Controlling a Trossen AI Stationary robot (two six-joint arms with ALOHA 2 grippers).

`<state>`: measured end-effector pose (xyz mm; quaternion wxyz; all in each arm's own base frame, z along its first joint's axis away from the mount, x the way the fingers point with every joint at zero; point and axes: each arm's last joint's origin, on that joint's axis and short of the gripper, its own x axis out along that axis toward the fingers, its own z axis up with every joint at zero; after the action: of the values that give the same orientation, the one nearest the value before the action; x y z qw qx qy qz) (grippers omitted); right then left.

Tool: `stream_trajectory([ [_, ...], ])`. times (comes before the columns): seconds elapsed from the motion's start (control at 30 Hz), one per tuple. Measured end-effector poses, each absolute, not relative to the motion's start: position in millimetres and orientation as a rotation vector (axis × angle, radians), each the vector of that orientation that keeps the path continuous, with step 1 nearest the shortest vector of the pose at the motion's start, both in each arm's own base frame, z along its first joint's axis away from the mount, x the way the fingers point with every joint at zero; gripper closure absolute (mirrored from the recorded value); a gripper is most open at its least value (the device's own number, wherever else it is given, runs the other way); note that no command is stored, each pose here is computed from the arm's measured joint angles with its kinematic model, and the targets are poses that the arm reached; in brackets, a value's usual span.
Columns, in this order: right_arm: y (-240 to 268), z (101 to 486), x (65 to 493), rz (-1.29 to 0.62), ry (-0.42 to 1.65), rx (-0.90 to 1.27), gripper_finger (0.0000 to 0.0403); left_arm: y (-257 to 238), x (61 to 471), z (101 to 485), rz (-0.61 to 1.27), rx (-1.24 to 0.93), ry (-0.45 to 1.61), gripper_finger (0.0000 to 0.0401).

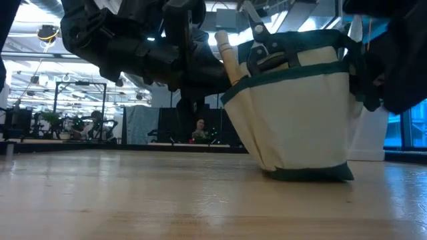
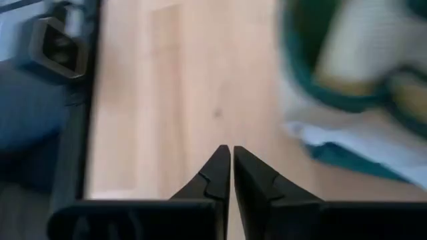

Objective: Pick & Place Garden tools in Gardening bag
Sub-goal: Put the brown hand rake into the green gardening bag

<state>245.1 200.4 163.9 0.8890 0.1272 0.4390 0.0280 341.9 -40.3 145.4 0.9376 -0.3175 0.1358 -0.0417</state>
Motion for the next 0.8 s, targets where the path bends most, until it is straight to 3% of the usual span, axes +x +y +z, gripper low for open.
stream_trajectory([
  [0.37,227.9,197.4,245.3,0.262,0.879,0.166,0.0365,-36.5,340.8,155.1,-0.089,-0.633,0.249,0.0389],
  [0.8,233.7,245.0,254.1,0.206,0.853,0.009,0.0206,-37.2,339.9,158.8,-0.091,-0.617,0.239,0.0379],
])
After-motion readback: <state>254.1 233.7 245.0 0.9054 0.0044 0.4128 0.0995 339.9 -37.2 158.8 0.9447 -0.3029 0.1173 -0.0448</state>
